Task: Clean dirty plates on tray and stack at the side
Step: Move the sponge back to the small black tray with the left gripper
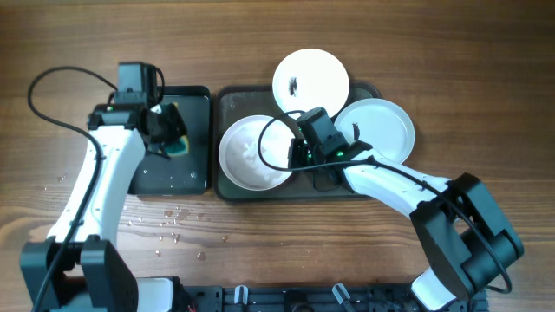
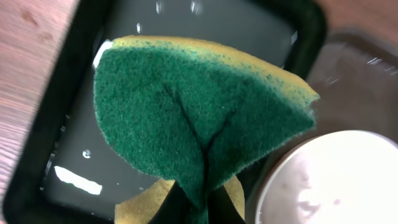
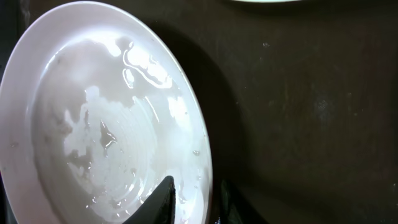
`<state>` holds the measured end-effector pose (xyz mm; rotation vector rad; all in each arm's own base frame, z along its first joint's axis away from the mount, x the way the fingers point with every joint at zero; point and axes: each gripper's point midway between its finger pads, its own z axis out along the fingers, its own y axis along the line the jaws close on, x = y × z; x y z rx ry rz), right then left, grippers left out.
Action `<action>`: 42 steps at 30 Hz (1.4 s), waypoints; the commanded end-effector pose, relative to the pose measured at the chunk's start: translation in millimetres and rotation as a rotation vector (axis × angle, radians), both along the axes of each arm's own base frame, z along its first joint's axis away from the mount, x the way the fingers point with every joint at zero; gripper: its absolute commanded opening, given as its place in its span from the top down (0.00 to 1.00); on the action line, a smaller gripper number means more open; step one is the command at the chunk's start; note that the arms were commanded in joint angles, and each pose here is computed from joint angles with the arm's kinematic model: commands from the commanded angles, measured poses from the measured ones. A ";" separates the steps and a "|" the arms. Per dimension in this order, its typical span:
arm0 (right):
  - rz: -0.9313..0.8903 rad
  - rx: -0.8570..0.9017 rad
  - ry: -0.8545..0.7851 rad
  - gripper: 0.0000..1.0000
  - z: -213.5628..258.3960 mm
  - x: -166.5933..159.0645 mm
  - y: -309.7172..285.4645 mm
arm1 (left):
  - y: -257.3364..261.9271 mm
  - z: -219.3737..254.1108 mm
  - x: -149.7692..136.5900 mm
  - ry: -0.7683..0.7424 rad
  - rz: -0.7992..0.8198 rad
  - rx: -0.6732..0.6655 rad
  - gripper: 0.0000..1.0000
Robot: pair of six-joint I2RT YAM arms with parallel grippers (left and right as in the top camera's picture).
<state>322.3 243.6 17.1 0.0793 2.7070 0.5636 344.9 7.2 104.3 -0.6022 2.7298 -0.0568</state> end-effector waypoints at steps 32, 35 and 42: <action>-0.003 0.008 0.014 0.73 -6.2 -2.7 2.2 | 8.5 -109.9 -6.2 0.153 0.003 0.044 0.76; -0.003 0.008 0.015 0.73 -6.3 -2.7 2.2 | 7.3 -105.0 -6.8 0.155 0.001 0.037 0.26; -0.003 0.009 0.013 0.73 -6.0 -2.4 2.3 | -9.1 -101.6 -20.1 0.208 -0.022 -0.055 0.94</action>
